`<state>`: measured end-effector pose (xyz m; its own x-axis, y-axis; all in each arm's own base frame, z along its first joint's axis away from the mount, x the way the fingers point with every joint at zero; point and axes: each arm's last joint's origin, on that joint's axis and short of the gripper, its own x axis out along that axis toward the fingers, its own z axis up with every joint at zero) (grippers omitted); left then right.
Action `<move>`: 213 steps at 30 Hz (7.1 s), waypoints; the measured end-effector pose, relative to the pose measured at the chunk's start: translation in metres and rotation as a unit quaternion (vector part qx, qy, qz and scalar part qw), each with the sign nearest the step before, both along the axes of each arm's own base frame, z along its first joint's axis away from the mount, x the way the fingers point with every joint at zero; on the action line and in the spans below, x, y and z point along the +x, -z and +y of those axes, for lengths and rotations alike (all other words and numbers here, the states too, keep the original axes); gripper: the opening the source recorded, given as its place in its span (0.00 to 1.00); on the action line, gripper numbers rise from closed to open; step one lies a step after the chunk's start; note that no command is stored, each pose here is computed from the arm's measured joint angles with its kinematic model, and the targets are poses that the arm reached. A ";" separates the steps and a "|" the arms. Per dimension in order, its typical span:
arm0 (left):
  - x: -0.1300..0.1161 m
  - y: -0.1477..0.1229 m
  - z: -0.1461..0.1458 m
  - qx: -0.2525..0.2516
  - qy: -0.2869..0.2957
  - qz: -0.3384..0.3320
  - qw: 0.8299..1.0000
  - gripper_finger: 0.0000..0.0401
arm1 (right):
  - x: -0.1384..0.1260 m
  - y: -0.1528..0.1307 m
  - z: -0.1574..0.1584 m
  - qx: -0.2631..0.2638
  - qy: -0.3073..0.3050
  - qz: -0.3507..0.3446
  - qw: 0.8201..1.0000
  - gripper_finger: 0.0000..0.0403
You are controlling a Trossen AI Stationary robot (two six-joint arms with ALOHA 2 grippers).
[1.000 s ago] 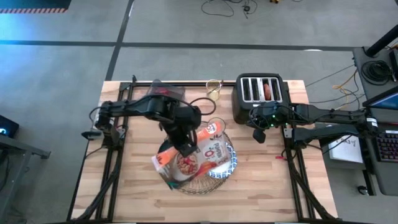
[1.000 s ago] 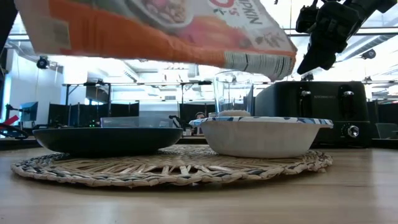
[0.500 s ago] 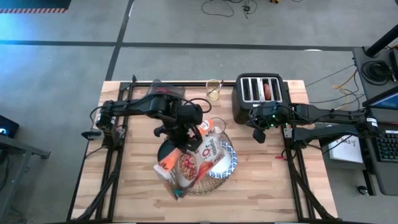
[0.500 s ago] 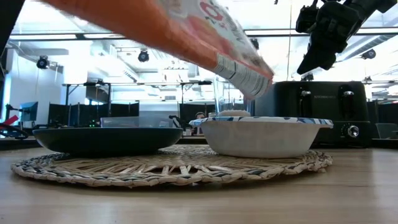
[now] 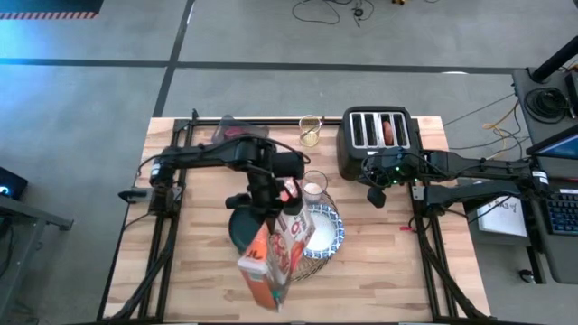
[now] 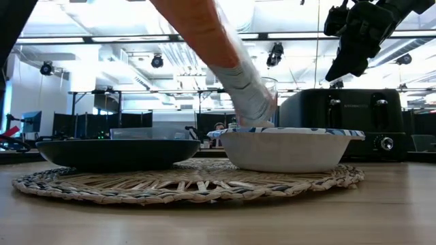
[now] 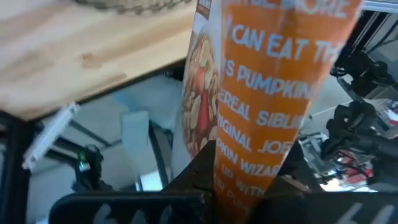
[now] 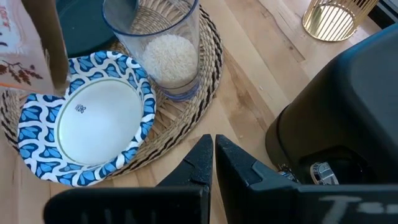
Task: Arrange a breakfast setting
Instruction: Pour the cereal into the white patterned bowl
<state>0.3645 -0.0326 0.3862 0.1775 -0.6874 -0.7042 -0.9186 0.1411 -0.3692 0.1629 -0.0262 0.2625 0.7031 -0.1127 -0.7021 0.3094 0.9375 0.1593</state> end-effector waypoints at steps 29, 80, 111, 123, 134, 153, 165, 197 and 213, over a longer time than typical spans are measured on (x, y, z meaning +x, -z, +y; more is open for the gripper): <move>0.034 0.012 0.015 -0.167 -0.014 0.035 0.985 0.00 | 0.000 0.000 0.000 0.000 0.000 -0.001 1.000 0.02; 0.034 0.021 0.025 -0.126 -0.015 0.031 0.991 0.00 | 0.000 0.000 0.000 0.000 0.000 -0.002 1.000 0.02; 0.039 0.028 0.036 -0.103 -0.044 0.046 0.993 0.00 | 0.000 0.000 0.000 -0.001 0.000 -0.002 1.000 0.02; 0.042 0.032 0.034 -0.110 -0.034 0.045 0.992 0.00 | 0.000 0.000 0.000 -0.001 0.000 -0.003 1.000 0.02; 0.039 0.028 0.023 -0.082 0.003 0.011 0.997 0.00 | 0.000 0.000 0.000 0.000 0.000 -0.003 1.000 0.02; -0.008 -0.015 -0.054 0.108 0.111 -0.102 0.983 0.00 | 0.000 0.000 0.000 -0.001 0.000 -0.003 1.000 0.02; -0.062 -0.033 -0.094 0.348 0.176 -0.186 0.902 0.00 | 0.000 0.000 0.000 -0.001 0.000 -0.003 1.000 0.02; -0.172 -0.037 -0.061 0.705 0.184 -0.231 0.645 0.00 | 0.000 0.000 0.000 -0.001 0.000 -0.003 1.000 0.02; -0.187 0.004 -0.044 0.871 0.041 -0.192 0.450 0.00 | 0.000 0.000 0.000 -0.001 0.000 -0.003 1.000 0.02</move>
